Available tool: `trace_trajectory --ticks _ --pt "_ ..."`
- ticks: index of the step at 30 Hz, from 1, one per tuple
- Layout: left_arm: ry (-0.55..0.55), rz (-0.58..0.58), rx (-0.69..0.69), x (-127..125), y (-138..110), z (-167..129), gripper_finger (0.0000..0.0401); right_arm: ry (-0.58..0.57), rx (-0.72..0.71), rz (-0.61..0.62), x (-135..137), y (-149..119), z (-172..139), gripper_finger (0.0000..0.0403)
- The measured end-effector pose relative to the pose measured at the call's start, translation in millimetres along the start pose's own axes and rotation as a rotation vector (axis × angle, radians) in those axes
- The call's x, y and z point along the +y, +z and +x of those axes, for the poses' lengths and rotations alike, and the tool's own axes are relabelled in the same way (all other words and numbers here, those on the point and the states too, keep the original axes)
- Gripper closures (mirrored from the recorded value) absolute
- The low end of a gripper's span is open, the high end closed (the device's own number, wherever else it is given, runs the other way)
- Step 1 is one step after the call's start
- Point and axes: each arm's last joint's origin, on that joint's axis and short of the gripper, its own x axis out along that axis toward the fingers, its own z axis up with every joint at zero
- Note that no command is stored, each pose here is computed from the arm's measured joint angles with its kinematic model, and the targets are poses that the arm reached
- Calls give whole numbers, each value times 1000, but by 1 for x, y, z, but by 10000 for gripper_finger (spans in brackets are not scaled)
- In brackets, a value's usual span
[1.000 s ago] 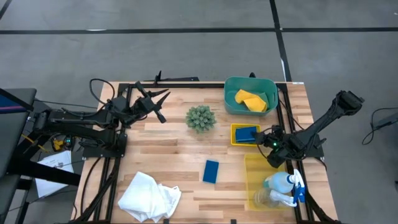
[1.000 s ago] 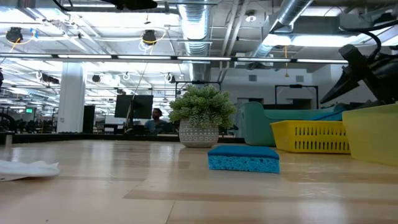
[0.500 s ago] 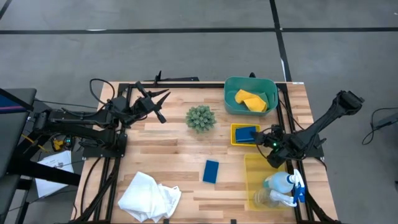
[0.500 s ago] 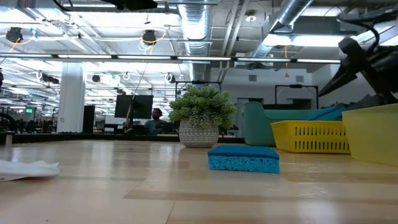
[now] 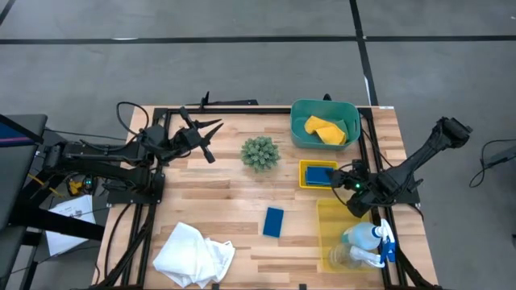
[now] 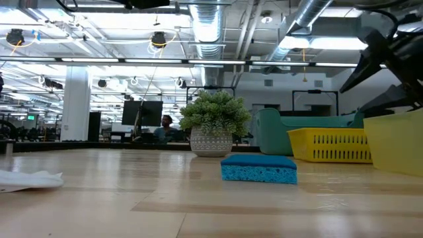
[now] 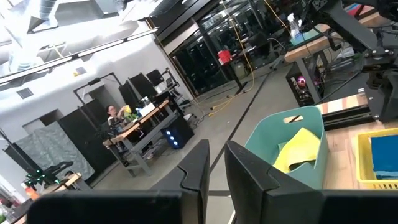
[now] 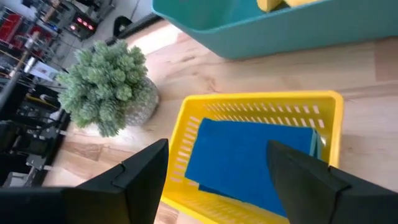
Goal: Pick & Place Kitchen Items
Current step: Put the white towel into the green bin
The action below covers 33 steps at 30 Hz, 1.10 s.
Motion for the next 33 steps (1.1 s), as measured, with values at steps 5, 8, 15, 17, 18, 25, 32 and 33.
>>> trace_trajectory --ticks 5,8,15,17,18,25,32,33 --pt "-2 2 2 0 0 0 355 21 -25 -6 0 0 -1 143" --pt "-3 4 4 0 0 0 355 34 -34 -12 0 0 -2 143" --pt "-7 6 4 -1 -1 0 355 107 -137 -57 3 5 -5 142" --pt "-7 6 4 -1 -1 0 355 124 -165 -96 5 8 -7 143" --pt "-7 6 4 -1 -1 0 355 134 -181 -123 7 10 -8 142" --pt "-6 6 4 0 -1 0 355 170 -286 -348 25 26 -22 142" --pt "-10 8 11 -1 -1 0 355 160 -450 -511 42 39 -34 143" --pt "-14 9 16 -1 -2 0 355 154 -480 -534 45 42 -36 142"
